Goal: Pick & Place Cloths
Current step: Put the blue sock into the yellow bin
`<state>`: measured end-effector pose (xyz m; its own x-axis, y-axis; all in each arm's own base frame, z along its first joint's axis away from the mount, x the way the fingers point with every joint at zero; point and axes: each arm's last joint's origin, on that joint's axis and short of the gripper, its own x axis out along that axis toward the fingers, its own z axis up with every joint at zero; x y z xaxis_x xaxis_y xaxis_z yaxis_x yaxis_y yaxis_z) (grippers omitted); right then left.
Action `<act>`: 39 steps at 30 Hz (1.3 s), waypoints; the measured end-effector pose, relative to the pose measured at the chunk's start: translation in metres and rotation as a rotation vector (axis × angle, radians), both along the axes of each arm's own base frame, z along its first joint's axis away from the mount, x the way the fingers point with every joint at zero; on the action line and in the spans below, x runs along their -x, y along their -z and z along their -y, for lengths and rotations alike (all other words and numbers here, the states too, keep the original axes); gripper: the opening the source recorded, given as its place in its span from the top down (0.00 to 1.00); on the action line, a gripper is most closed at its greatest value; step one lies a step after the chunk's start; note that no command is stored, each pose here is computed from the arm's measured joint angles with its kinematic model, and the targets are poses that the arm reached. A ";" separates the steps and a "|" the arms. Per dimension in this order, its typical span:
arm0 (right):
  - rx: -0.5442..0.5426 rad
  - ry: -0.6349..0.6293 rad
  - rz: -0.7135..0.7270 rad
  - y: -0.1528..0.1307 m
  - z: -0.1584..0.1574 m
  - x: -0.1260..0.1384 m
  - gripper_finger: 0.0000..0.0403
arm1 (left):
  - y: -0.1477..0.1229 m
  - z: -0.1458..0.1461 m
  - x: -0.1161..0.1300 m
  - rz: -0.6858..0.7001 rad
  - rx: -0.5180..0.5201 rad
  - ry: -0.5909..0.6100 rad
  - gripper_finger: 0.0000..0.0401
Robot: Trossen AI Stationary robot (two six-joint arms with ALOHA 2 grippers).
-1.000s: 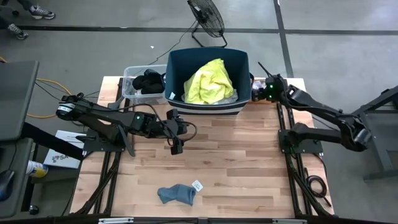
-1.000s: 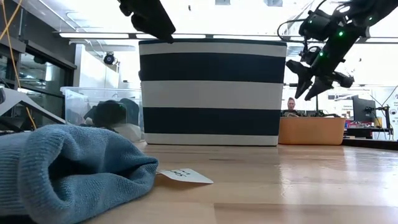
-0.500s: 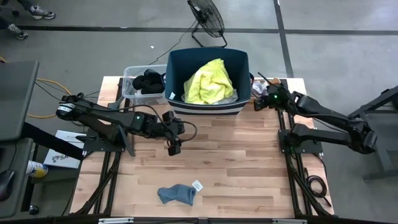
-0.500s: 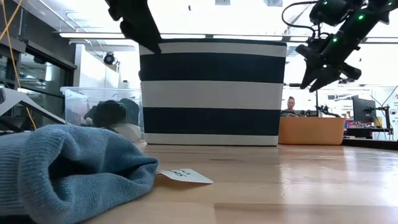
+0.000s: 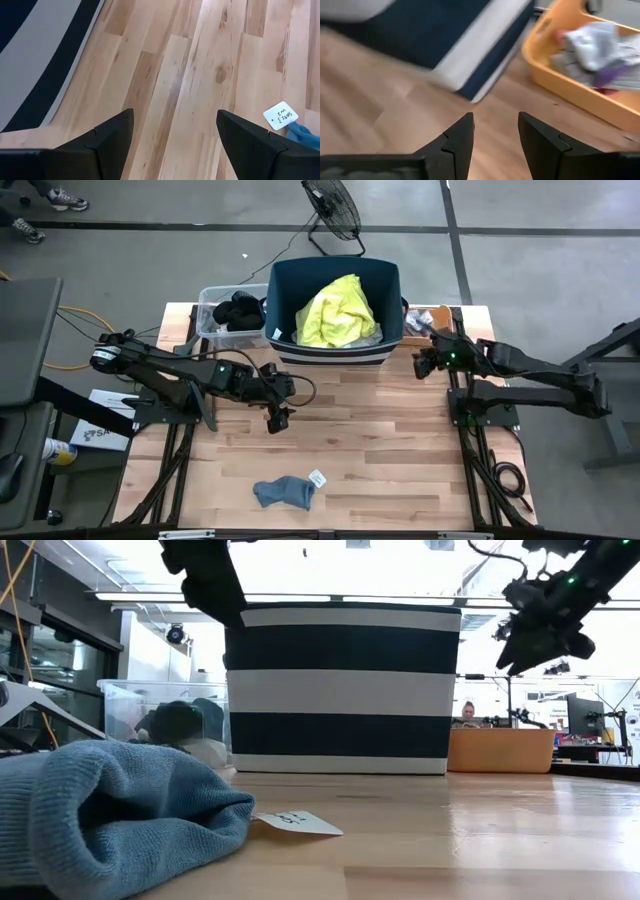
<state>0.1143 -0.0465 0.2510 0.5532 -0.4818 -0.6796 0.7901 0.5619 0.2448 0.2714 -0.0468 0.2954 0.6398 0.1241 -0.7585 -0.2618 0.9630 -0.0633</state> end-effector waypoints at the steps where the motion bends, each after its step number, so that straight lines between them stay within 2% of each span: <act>1: 0.004 -0.037 0.001 0.000 -0.004 -0.001 0.64 | 0.000 0.000 0.000 0.000 0.000 0.000 0.30; 6: 0.023 -0.222 0.014 -0.001 -0.025 -0.007 0.64 | 0.000 0.001 0.000 -0.005 0.034 0.005 0.30; 10: 0.084 -0.412 0.052 0.004 -0.042 -0.016 0.64 | 0.001 0.001 0.001 -0.014 0.047 -0.008 0.30; 20: 0.193 -0.844 0.246 0.026 -0.080 -0.028 0.64 | 0.001 0.003 0.001 -0.024 0.129 0.008 0.30; 28: 0.279 -0.876 0.397 0.028 -0.080 -0.022 0.64 | 0.002 0.008 0.002 -0.040 0.214 0.038 0.30; 39: 0.321 -0.868 0.575 0.034 -0.066 0.002 0.64 | 0.002 0.040 0.011 -0.031 0.205 0.058 0.30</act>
<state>0.1122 0.0193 0.2175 0.9855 0.1174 -0.1222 -0.0925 0.9768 0.1931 0.2605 -0.0873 0.2938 0.6176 -0.0708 -0.7833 -0.2115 0.9443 -0.2520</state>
